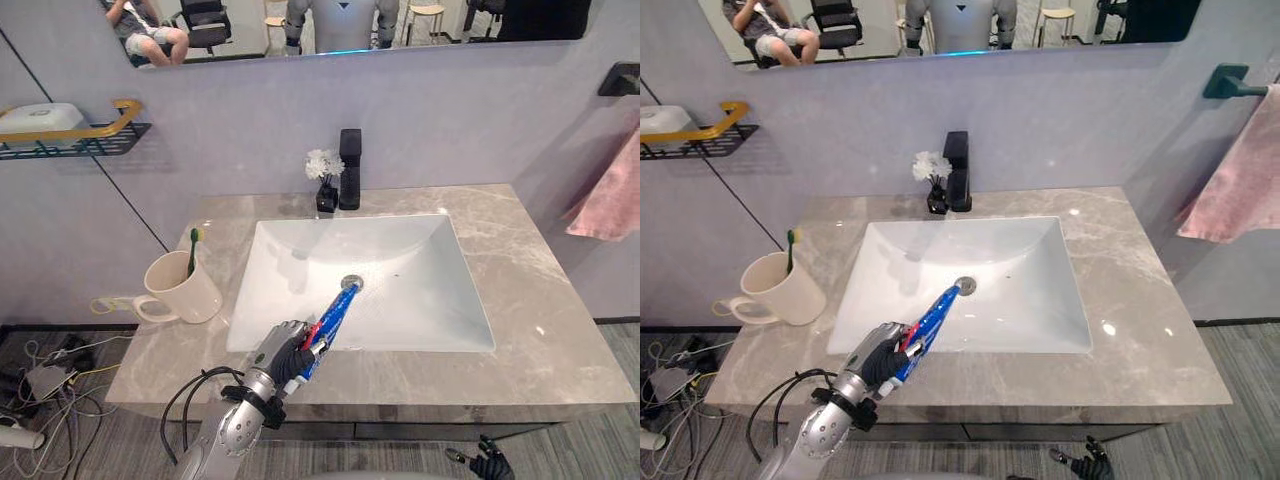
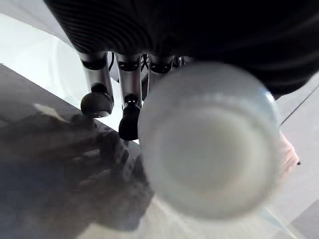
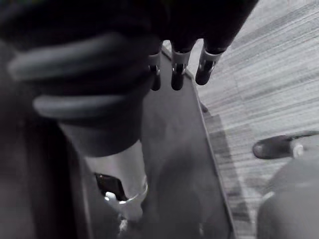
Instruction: Organize washtable
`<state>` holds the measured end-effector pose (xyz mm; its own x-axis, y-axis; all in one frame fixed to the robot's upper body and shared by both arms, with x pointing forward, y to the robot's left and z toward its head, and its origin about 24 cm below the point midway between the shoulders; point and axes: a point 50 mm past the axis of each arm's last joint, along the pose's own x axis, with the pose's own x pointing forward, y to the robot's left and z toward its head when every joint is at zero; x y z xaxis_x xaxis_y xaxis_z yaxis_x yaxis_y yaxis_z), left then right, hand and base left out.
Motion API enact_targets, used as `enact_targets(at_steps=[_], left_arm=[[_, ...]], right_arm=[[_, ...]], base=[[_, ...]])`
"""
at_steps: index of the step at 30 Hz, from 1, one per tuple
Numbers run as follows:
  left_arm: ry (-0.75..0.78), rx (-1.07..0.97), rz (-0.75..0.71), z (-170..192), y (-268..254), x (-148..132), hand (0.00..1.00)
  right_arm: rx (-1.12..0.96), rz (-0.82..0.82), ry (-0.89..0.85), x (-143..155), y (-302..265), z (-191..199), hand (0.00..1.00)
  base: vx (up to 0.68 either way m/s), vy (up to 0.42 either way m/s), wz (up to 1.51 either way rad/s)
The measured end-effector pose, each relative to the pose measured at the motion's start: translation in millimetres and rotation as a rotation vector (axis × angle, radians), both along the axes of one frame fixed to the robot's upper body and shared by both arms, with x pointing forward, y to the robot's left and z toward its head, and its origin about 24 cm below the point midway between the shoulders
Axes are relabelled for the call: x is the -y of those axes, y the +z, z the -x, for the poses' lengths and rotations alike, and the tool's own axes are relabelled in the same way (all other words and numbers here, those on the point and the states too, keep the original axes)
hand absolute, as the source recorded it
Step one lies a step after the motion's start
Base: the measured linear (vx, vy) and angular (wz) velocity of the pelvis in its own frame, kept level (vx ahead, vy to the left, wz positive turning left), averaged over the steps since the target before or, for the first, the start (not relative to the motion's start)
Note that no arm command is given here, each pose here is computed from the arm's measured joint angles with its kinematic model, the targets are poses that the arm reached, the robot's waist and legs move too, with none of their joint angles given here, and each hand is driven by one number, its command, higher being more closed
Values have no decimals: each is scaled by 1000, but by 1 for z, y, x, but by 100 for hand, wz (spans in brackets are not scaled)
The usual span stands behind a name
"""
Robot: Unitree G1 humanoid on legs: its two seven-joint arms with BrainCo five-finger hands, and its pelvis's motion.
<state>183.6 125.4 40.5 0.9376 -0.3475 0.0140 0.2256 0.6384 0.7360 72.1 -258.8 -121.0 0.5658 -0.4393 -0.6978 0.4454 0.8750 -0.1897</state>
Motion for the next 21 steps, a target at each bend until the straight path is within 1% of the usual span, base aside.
enact_targets(at_steps=[3,6,7,9,13,15,17,21], left_arm=[[40,81,67,-2,18,1,100],[55,100,114,-3,23,2,100],[56,101,116,-3,23,3,100],[60,103,120,-4,24,3,100],[72,107,113,-5,25,-2,100],[76,116,109,-7,27,-3,100],[79,134,111,-8,31,-4,100],[65,143,133,-8,35,-3,100]], right_arm=[[89,76,-26,13,23,-11,0],[150,150,-37,23,42,-13,0],[168,167,-42,26,47,-15,0],[270,248,-59,40,75,-25,0],[400,340,-37,49,111,-35,0],[477,396,-16,53,133,-43,0],[591,467,57,54,163,-56,0],[784,557,165,52,209,-75,0]], base=[[25,-14,-42],[26,-5,-35],[43,0,-39],[43,2,-36],[9,-11,-13],[-26,-7,-12],[-47,1,-13],[-63,-4,-1]])
